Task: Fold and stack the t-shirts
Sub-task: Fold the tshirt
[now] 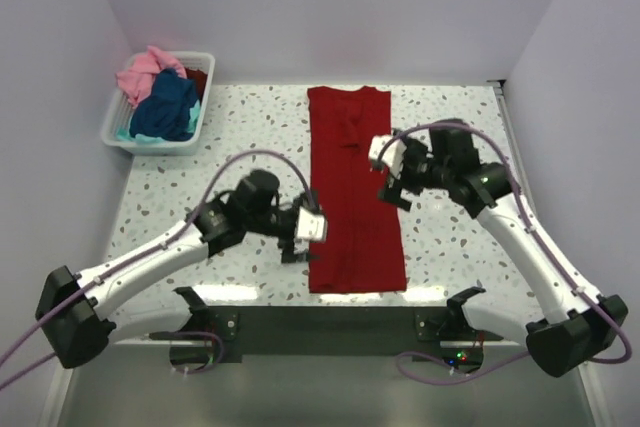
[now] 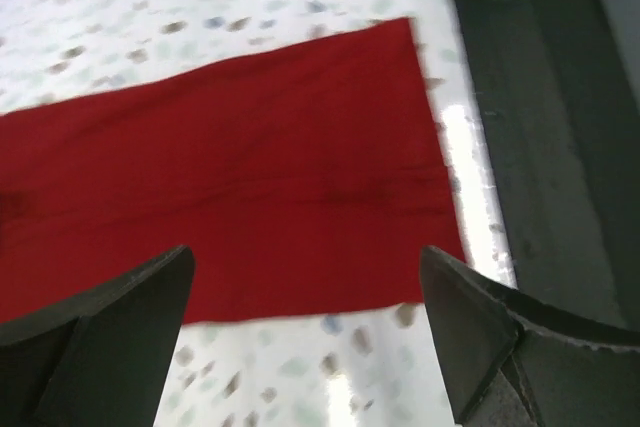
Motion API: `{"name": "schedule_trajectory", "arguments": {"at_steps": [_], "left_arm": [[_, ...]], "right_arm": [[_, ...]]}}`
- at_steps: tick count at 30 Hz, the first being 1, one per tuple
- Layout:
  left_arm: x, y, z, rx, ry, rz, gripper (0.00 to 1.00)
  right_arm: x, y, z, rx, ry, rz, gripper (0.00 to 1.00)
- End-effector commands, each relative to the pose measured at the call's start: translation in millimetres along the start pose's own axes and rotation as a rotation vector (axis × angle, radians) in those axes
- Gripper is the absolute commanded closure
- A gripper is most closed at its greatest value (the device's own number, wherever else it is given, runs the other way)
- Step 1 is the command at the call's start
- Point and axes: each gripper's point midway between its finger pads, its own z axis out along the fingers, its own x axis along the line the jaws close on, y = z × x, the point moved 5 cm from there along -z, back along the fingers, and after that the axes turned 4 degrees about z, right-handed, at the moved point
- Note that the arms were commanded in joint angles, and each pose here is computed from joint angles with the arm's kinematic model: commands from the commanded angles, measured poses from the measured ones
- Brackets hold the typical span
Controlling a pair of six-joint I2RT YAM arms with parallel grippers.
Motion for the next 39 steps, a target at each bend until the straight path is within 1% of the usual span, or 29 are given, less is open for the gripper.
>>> {"name": "schedule_trajectory", "arguments": {"at_steps": [1,3,4,5,6,7,8,9,10,11,12,13,15,16,19,24,29,30,35,37,39], "left_arm": [[-55.0,-40.7,28.3,0.115,-0.037,0.087,0.0],[-73.6,-46.4,37.4,0.125,-0.033,0.138,0.0],[-82.3,-55.3,43.6,0.134,-0.027,0.153,0.0],[-91.8,-57.3,49.2,0.15,-0.031,0.183,0.0],[-97.2,-61.2,53.8,0.16,-0.035,0.195,0.0],[-103.0,-67.2,57.8,0.159,-0.032,0.21,0.0],[-107.5,-64.3,63.1,0.138,-0.034,0.234,0.03],[-111.2,-68.6,67.3,0.145,-0.048,0.24,0.05],[-113.8,-70.3,70.8,0.138,-0.051,0.245,0.11],[-116.4,-71.6,73.5,0.144,-0.058,0.25,0.14],[-119.1,-79.0,77.3,0.17,-0.076,0.247,0.17],[-119.0,-80.7,79.4,0.174,-0.076,0.248,0.21],[-121.4,-87.1,82.8,0.191,-0.097,0.257,0.24],[-122.2,-88.9,83.7,0.191,-0.104,0.262,0.3],[-122.5,-87.0,87.3,0.186,-0.12,0.269,0.38],[-123.4,-93.3,90.2,0.231,-0.15,0.28,0.46],[-125.6,-98.9,89.2,0.255,-0.173,0.296,0.47],[-126.0,-100.6,89.4,0.268,-0.183,0.295,0.47],[-133.1,-110.0,92.7,0.327,-0.267,0.28,0.49],[-134.2,-109.3,94.0,0.333,-0.285,0.276,0.51],[-135.6,-109.7,94.2,0.335,-0.301,0.278,0.56]], "right_arm": [[63.5,-66.1,9.1,0.126,0.322,-0.102,0.03],[90.4,-96.2,6.4,0.182,0.429,-0.118,0.09],[97.2,-103.2,7.0,0.181,0.456,-0.133,0.11],[103.2,-109.7,6.4,0.182,0.474,-0.141,0.17],[117.0,-121.9,7.4,0.181,0.524,-0.139,0.21],[122.3,-126.4,6.6,0.163,0.544,-0.184,0.26],[128.7,-131.9,6.4,0.157,0.568,-0.2,0.31],[135.3,-138.5,6.3,0.154,0.593,-0.218,0.37],[145.4,-148.2,6.3,0.144,0.628,-0.25,0.4],[149.8,-152.9,6.4,0.142,0.646,-0.264,0.42],[156.7,-160.3,5.9,0.146,0.668,-0.27,0.46],[159.6,-163.1,5.5,0.143,0.677,-0.281,0.48],[168.1,-171.3,3.7,0.136,0.715,-0.316,0.5],[170.5,-173.8,3.7,0.124,0.733,-0.355,0.51],[183.0,-183.4,-1.1,0.119,0.792,-0.381,0.52],[191.5,-187.6,-8.5,0.116,0.847,-0.419,0.52],[197.0,-190.3,-8.5,0.123,0.878,-0.435,0.54],[198.4,-193.0,-7.1,0.141,0.877,-0.419,0.54],[199.3,-198.0,4.1,0.161,0.861,-0.417,0.55],[200.0,-198.8,7.1,0.172,0.856,-0.437,0.56],[202.8,-200.8,9.9,0.184,0.85,-0.451,0.56]]}}
